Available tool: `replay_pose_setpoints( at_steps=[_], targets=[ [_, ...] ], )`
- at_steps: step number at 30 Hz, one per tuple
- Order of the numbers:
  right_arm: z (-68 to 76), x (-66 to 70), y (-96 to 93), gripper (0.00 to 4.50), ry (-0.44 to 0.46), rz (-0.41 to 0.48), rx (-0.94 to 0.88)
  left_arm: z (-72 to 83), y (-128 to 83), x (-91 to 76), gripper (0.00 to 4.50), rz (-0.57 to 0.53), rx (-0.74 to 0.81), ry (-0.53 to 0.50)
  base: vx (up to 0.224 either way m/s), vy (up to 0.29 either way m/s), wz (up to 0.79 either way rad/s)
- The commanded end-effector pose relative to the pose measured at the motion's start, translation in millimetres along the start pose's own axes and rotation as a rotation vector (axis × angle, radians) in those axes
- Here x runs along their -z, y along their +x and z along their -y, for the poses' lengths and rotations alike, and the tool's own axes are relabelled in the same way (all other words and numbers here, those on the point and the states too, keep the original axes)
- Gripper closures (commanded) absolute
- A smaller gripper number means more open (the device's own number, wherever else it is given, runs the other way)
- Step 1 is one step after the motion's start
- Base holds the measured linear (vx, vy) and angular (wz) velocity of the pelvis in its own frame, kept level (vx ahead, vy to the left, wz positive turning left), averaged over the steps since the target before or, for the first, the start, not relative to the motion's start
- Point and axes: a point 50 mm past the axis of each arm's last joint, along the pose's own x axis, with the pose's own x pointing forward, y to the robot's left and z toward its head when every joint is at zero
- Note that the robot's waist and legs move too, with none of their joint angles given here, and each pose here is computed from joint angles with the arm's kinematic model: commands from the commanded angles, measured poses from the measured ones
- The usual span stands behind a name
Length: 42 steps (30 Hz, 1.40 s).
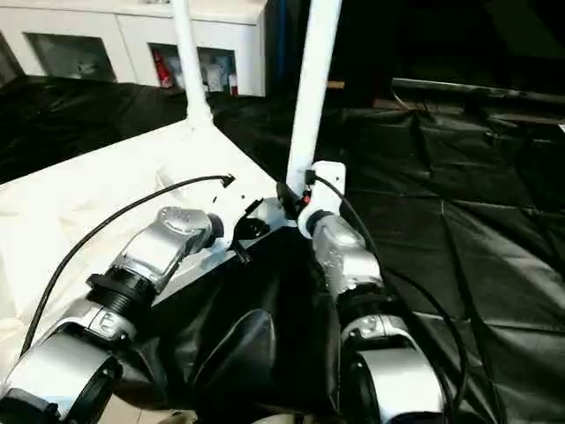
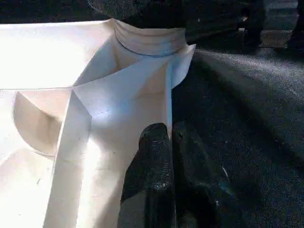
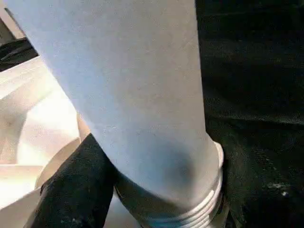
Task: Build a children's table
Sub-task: Insert table leg to table base
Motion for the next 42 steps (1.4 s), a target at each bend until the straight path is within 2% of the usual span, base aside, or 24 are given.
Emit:
replay_pose_setpoints(
  at_steps=[1,2,3,4,6,10,15,19,21,22,27,31,35,42],
  targets=[
    [-3.7,52.2,-6.2,1.81,0.052,-0.207,0.017,11.5,5.1,-19.2,4.50,0.062,0.060,0.051,0.000,0.000,0.00],
    [-3.5,50.4,-5.8,1.81,0.055,-0.200,0.011,11.4,4.7,-19.1,4.50,0.064,0.062,0.052,0.000,0.000,0.00],
    [-3.4,49.3,-5.5,1.25,0.059,-0.197,0.007,11.3,4.6,-19.0,4.50,0.065,0.063,0.052,0.000,0.000,0.00],
    [-3.1,46.4,-4.9,1.11,0.062,-0.183,0.002,11.1,4.0,-18.8,4.50,0.066,0.065,0.054,0.000,0.000,0.00],
    [-2.2,38.9,-3.8,1.05,0.058,-0.147,-0.013,10.3,2.6,-17.7,4.50,0.069,0.073,0.065,0.000,0.000,0.00],
    [1.7,18.1,-4.0,0.64,0.025,-0.055,-0.081,7.8,-2.2,-12.7,4.50,0.071,0.091,0.085,0.000,0.000,0.00],
    [5.7,-0.4,-11.6,0.13,-0.029,0.012,-0.192,6.1,-7.9,-9.4,4.50,0.087,0.129,0.121,0.000,0.000,0.00],
    [10.1,-7.9,-23.7,0.06,-0.125,0.005,-0.295,4.7,-12.8,-4.7,4.50,0.084,0.159,0.137,0.061,-0.028,0.09],
    [15.4,-12.8,-39.6,0.06,-0.225,-0.020,-0.402,5.1,-18.8,-0.6,4.50,0.092,0.214,0.154,0.060,-0.024,0.03],
    [19.4,-14.7,-53.9,0.06,-0.296,-0.059,-0.492,4.5,-23.5,3.1,4.50,0.089,0.248,0.165,0.055,-0.011,0.01],
    [29.9,-16.5,-82.6,0.06,-0.432,-0.154,-0.655,5.5,-35.3,9.7,4.50,0.119,0.362,0.238,0.000,0.000,0.00],
    [34.0,-20.0,-92.8,0.06,-0.474,-0.185,-0.711,4.1,-43.1,15.6,4.50,0.101,0.426,0.268,0.000,0.000,0.00],
    [31.2,-20.8,-101.2,0.06,-0.477,-0.219,-0.763,5.5,-50.8,18.2,4.50,0.103,0.500,0.314,0.000,0.000,0.00],
    [28.8,-17.9,-97.4,0.06,-0.487,-0.224,-0.754,2.9,-54.5,23.5,4.50,0.079,0.511,0.315,0.000,0.000,0.00]
  ],
)
